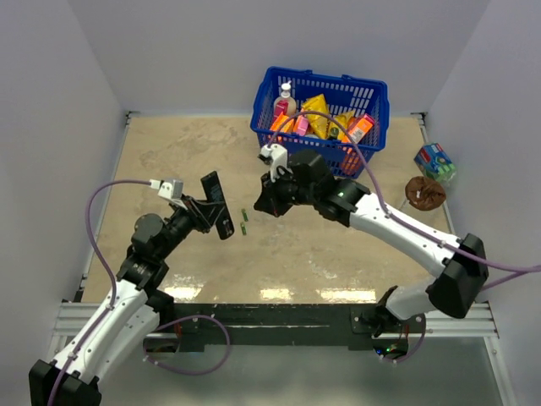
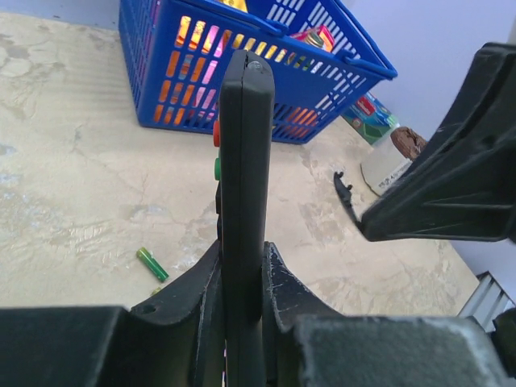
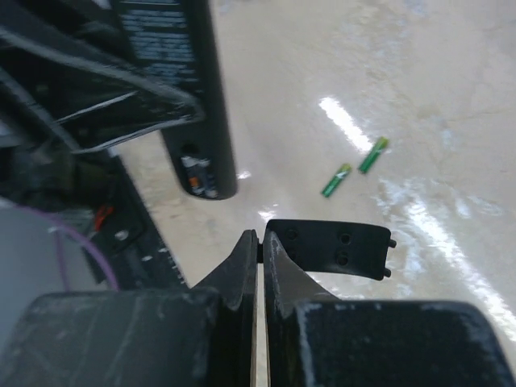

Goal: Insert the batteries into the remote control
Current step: Pick up the battery cover at the center of the board, then place the remote control at the center of the board.

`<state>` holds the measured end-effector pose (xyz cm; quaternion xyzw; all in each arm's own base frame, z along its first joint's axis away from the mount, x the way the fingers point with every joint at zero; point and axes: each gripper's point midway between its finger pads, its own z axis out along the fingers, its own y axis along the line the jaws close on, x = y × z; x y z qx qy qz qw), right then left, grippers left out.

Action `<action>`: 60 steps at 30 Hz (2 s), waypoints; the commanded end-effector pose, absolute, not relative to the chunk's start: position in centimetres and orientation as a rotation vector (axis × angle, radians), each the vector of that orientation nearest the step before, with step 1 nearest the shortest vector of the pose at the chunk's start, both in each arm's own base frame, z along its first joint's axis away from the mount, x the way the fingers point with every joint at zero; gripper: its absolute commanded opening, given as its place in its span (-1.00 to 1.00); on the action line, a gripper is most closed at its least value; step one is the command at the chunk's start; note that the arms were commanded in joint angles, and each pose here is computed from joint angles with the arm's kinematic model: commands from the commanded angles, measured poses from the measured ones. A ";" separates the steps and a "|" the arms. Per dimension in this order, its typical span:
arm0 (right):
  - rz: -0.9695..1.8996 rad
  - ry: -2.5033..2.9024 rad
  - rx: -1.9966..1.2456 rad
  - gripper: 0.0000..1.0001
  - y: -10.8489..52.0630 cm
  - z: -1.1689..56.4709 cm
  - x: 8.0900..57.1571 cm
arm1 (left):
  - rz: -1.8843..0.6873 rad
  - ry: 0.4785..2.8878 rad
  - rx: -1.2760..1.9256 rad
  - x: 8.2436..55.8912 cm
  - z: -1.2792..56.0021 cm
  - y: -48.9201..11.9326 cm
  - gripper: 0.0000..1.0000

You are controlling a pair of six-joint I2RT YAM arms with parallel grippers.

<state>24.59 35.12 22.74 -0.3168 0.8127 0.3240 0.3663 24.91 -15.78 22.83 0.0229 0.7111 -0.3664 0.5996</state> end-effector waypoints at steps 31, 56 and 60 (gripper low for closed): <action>1.883 1.859 -0.489 -1.00 37.4 14.7 20.2 | -0.774 1.884 -0.285 24.0 15.5 -12.9 -1.00; 1.487 2.032 -0.619 -1.00 35.8 15.0 21.8 | -0.833 2.136 -0.514 23.0 4.1 -14.0 -0.62; 1.479 2.021 -0.620 -1.00 35.9 15.6 22.0 | -0.736 2.193 -0.545 22.8 3.3 -12.9 -0.50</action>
